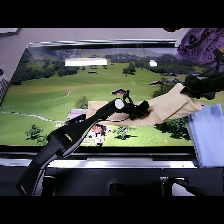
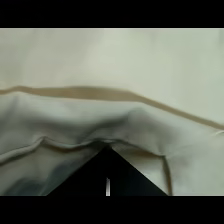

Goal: Fold the clothes and pants, and hang the long-sleeved shirts on hangers.

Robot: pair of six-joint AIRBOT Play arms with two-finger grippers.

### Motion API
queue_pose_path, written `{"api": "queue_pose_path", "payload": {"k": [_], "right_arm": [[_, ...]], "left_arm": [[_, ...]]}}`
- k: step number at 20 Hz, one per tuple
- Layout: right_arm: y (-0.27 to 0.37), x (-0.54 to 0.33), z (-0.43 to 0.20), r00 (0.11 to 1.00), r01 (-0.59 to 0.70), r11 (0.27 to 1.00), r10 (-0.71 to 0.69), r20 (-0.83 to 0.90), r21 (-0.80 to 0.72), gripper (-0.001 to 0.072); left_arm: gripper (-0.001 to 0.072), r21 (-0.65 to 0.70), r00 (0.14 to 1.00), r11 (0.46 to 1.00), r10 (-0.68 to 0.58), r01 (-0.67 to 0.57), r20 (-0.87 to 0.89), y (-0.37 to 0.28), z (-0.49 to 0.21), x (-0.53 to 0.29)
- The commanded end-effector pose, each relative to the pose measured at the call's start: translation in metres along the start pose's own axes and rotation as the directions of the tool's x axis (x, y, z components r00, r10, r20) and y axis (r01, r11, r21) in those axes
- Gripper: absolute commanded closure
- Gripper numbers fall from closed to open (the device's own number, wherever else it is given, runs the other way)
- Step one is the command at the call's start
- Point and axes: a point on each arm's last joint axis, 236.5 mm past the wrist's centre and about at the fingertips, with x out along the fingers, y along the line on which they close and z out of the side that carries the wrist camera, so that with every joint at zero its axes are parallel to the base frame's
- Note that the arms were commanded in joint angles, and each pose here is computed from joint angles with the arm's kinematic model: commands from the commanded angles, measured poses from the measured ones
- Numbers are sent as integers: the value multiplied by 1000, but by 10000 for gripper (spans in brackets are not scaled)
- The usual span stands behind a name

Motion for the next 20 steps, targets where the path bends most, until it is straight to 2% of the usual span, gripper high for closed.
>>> {"api": "queue_pose_path", "payload": {"k": [1, 3, 5, 7, 9, 10, 12, 16, 20], "right_arm": [[3, -1, 4, 1000, -12, 1000, 12, 17, -1, 688], [17, 0, 4, 998, -64, 998, 64, 17, 11, 688], [39, 4, -2, 995, -96, 995, 96, 2, 4, 688], [75, 13, -12, 991, -130, 991, 129, -19, -26, 688], [122, 24, -25, 985, -169, 985, 168, -28, -40, 688], [148, 28, -32, 981, -194, 979, 193, -26, -55, 688], [195, 38, -48, 973, -229, 969, 229, -10, -90, 688], [268, 80, -88, 959, -285, 952, 282, -42, -110, 688], [315, 137, -119, 941, -335, 939, 330, -79, -71, 688]], "left_arm": [[696, -13, 1000, 1000, 4, -4, -23, -4, 9, -17], [696, 68, 994, 993, 101, -98, -34, 5, 26, -55], [696, 174, 961, 946, 276, -272, 5, 26, 53, -117], [695, 227, 878, 848, 467, -479, 105, 49, 87, -204], [693, 199, 751, 726, 618, -659, 232, 66, 118, -304], [693, 184, 692, 671, 662, -718, 287, 69, 128, -355], [692, 149, 618, 610, 703, -778, 352, 73, 137, -435], [692, 1, 562, 621, 708, -784, 428, 79, 137, -549], [691, -98, 520, 635, 702, -766, 486, 87, 136, -611]]}}
